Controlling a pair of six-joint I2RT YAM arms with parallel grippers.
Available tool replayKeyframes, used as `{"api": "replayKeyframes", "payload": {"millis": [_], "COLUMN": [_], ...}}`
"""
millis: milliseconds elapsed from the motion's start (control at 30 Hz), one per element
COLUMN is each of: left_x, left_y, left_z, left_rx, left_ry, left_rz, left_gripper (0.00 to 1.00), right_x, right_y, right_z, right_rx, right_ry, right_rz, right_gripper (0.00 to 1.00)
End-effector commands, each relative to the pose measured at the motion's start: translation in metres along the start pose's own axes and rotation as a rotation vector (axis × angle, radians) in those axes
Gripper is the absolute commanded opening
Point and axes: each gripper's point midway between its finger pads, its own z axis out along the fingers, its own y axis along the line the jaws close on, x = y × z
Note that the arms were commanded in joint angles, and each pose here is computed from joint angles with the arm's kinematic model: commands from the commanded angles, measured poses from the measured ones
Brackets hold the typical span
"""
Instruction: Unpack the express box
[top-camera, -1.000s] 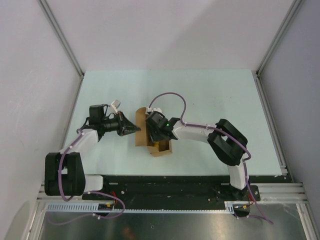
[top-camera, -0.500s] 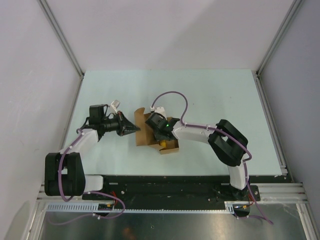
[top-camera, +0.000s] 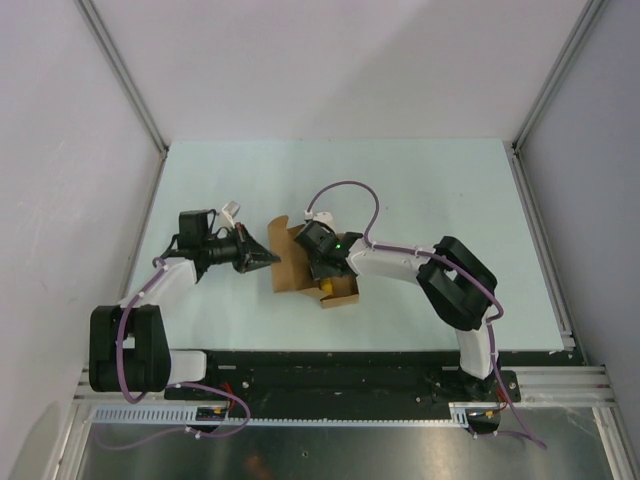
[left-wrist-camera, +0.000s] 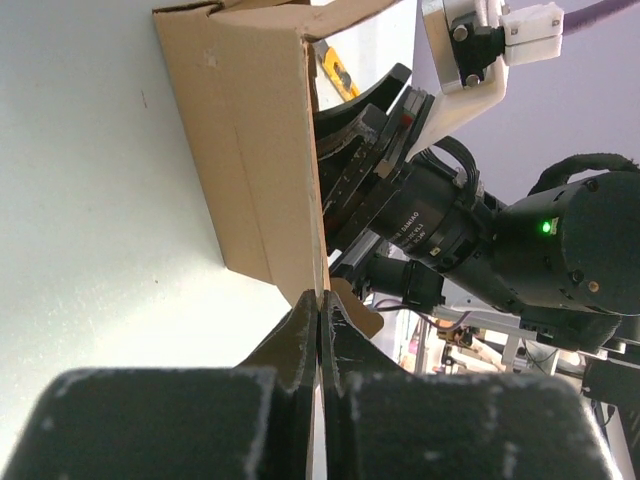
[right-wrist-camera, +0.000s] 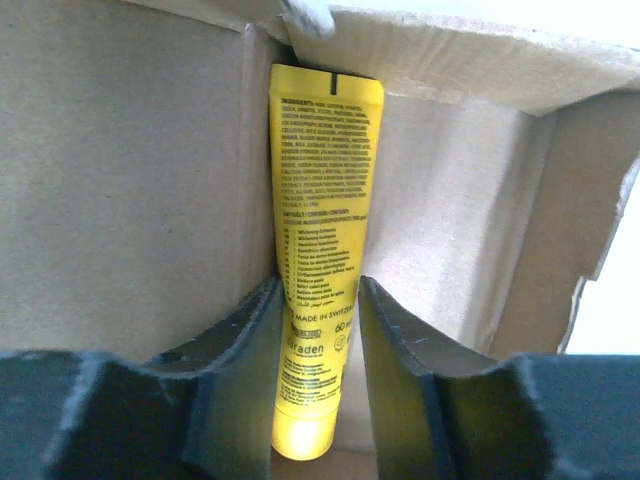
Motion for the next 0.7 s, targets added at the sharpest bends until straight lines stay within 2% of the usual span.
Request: {"api": "replayKeyframes", "payload": {"millis": [0,200,400,667], "left_x": [0.001,-0.002,-0.003,-0.007], "left_y": [-0.020,-0.021,-0.018,-0.016], "left_z": [-0.006,-0.006,-0.005,-0.004], "left_rx": [0.058,0.055,0.041,0.022], "left_ry": [0.025,0.019,0.020,0.012], "left_rz": [0.059,0.065,0.064,0.064], "left_gripper": [0.00,0.00,0.00,0.00], "right_x": [0.009,-0.004,-0.031,-0.075], "right_y": [-0.019,-0.025,-0.027,-0.007], "right_z": [0.019,0.007,-0.021,-0.068], "right_rx": [0.070,0.096,0.090,-0.098], "right_ry": [0.035,-0.009,-0.089,-0.190], "right_rz": [0.012,0.024,0.052,0.124], "right_gripper": [0.27,0.06,0.07,0.10]}}
